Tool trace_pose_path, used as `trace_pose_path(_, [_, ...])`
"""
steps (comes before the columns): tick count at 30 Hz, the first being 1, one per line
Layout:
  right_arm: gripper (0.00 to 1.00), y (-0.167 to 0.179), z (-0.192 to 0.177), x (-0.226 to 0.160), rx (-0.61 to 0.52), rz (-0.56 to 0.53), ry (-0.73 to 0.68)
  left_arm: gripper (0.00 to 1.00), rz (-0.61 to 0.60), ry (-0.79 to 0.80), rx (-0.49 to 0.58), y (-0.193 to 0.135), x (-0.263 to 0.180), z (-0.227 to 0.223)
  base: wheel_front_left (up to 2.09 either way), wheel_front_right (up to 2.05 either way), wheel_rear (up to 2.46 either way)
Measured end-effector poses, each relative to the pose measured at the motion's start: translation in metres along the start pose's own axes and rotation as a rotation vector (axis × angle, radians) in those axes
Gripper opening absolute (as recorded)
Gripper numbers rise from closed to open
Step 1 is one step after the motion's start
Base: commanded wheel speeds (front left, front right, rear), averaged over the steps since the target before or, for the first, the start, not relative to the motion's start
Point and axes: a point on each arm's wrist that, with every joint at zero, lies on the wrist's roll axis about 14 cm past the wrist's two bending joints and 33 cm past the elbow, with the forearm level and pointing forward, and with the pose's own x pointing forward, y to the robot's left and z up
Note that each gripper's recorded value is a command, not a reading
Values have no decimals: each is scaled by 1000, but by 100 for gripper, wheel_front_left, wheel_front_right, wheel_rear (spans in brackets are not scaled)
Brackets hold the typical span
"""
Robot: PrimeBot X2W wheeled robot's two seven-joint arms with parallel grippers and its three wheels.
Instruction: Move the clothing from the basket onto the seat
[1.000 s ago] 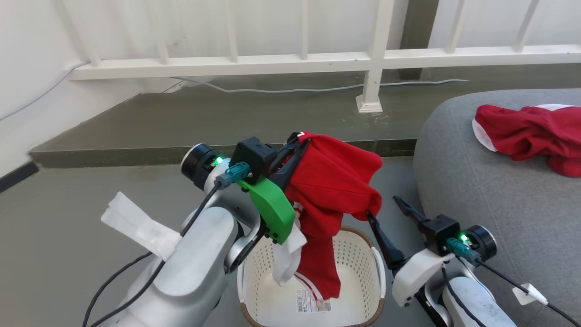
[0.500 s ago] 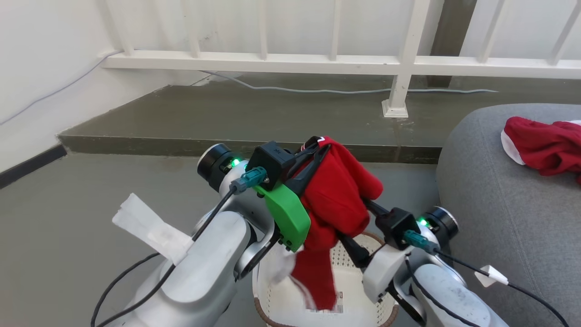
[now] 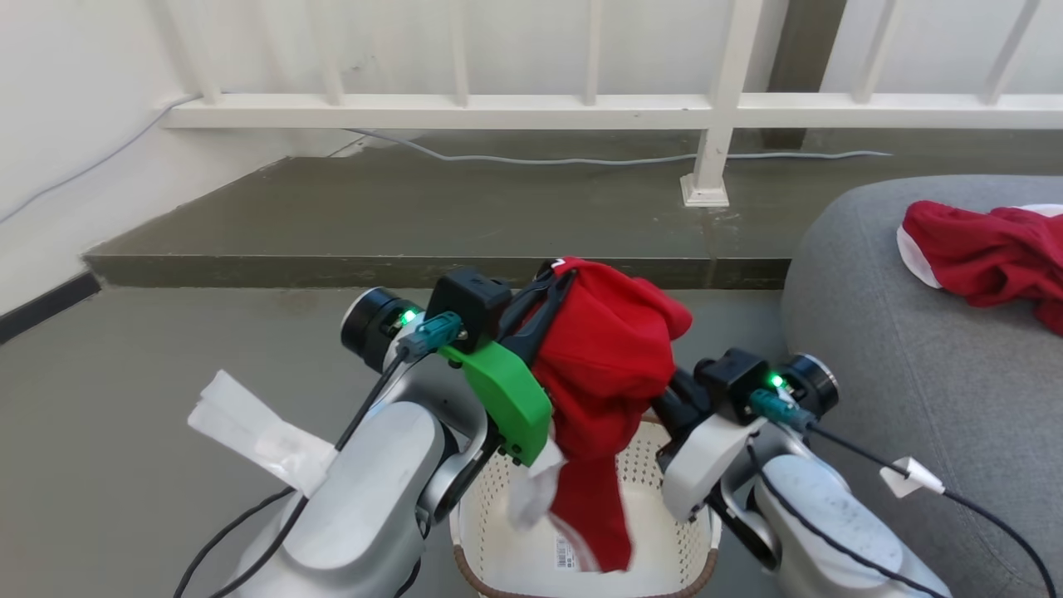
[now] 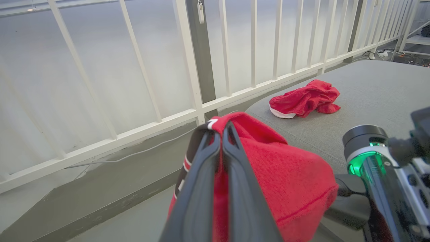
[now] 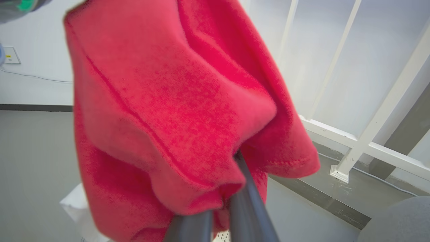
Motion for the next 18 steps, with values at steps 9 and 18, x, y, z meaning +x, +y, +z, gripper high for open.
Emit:
trace_pose_path(9, [0,-47,-1,-14,1,-123,2,100,13,15,-37,1,3,-10,0,0,0])
trace_pose_path(18, [0,-99,12,-33,-29,-262,-29,100,12,1,-72,-1,5,-15,0,0,0])
